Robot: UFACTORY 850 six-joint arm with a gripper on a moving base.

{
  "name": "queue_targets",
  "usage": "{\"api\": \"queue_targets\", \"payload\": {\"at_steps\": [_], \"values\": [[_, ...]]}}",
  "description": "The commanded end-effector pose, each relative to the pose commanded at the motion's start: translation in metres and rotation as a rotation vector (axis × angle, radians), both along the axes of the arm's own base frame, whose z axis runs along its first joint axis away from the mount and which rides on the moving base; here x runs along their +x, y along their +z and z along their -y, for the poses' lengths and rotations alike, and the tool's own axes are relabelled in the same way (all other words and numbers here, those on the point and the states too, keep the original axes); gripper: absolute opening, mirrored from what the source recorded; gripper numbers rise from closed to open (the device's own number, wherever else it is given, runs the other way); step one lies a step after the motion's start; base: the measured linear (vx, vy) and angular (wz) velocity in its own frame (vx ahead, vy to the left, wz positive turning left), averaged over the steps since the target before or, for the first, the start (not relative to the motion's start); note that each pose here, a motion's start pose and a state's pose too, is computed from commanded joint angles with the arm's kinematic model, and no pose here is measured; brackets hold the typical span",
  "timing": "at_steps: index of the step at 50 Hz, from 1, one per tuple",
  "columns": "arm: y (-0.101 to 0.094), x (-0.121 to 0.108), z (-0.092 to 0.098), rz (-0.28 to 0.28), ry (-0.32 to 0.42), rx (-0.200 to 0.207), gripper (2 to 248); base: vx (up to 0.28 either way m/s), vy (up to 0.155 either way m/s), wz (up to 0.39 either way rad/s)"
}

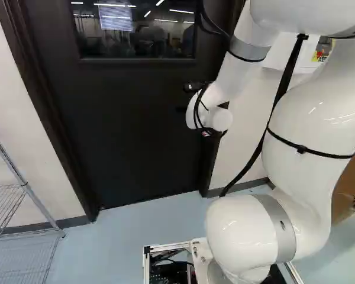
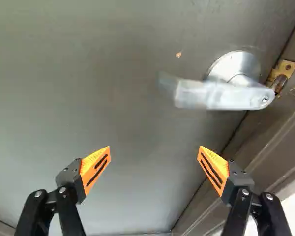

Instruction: Open the door and move inside

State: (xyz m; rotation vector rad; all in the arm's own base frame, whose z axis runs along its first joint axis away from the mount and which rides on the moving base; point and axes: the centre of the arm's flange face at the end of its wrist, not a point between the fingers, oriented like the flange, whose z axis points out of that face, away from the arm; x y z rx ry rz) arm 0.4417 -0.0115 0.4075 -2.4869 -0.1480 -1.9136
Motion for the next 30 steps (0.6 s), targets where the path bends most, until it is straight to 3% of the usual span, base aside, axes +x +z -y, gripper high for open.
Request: {"api": "queue_targets", "payload": {"at_steps": [13, 30], "values": [[-0.013, 0.003, 0.0, -0.028, -0.001, 0.001, 247, 0.0, 0.0, 0.0], [-0.015, 0.02, 0.004, -0.028, -0.002, -0.002, 247, 0.0, 0.0, 0.0]]}}
